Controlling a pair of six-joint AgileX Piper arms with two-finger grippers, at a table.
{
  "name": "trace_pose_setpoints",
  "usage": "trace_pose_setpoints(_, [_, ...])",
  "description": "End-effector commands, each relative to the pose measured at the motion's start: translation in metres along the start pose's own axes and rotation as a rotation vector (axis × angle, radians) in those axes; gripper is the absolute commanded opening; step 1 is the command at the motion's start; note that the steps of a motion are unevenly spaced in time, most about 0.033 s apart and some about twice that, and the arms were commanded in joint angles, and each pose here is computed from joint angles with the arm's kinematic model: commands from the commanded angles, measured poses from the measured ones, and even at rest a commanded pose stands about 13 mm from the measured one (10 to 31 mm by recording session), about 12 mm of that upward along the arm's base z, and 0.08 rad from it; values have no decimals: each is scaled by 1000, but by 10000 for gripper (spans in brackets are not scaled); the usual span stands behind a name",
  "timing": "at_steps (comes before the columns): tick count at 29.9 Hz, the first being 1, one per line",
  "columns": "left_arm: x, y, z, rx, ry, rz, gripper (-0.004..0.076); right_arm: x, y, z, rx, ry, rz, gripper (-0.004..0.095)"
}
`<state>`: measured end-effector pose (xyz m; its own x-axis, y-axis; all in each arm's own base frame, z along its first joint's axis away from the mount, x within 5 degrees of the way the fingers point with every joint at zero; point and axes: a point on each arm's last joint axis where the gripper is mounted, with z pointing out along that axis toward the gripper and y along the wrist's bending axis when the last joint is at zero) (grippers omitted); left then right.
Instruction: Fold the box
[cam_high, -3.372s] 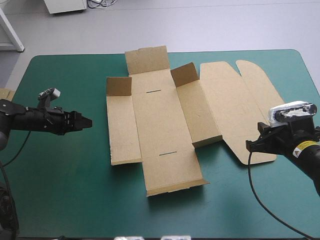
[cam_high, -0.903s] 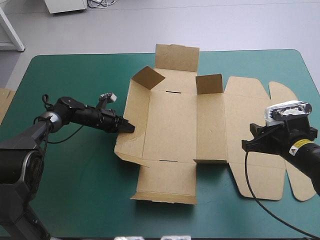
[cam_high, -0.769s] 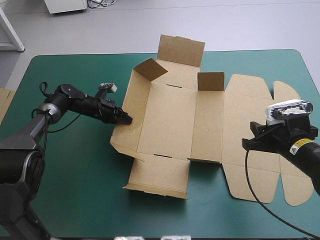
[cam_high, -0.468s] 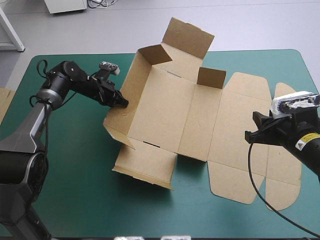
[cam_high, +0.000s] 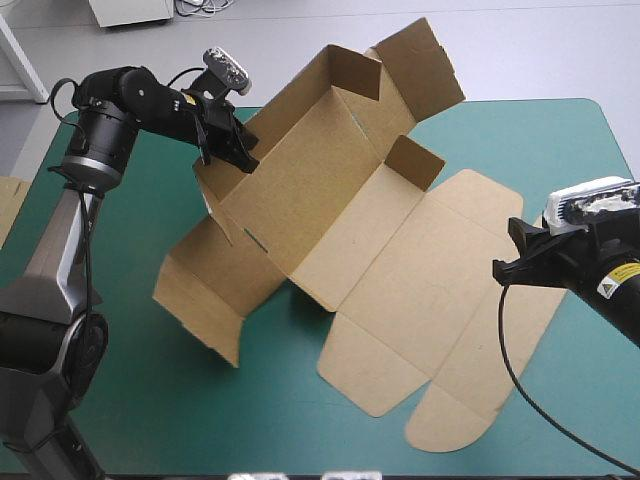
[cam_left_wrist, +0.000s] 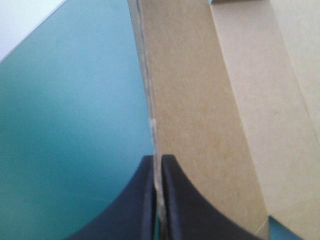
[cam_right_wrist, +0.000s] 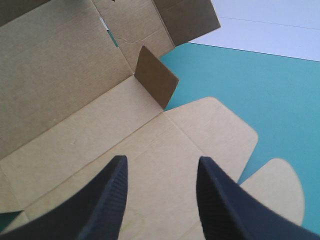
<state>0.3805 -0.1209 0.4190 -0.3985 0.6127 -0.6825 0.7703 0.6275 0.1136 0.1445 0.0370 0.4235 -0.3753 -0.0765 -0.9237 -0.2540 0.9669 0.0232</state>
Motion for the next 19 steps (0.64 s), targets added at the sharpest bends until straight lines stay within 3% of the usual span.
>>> trace_pose_setpoints(1, [-25, -12, -51, -74, -149, 95, -8, -16, 0, -8, 5, -105, -15, 416])
trace_pose_setpoints(9, [-31, -21, -68, -71, -141, 321, -5, -17, 0, -8, 4, -118, -20, 416])
trace_pose_setpoints(19, [-50, -57, -62, -145, -62, 776, 12, -17, 0, -8, 1, -121, -19, 416])
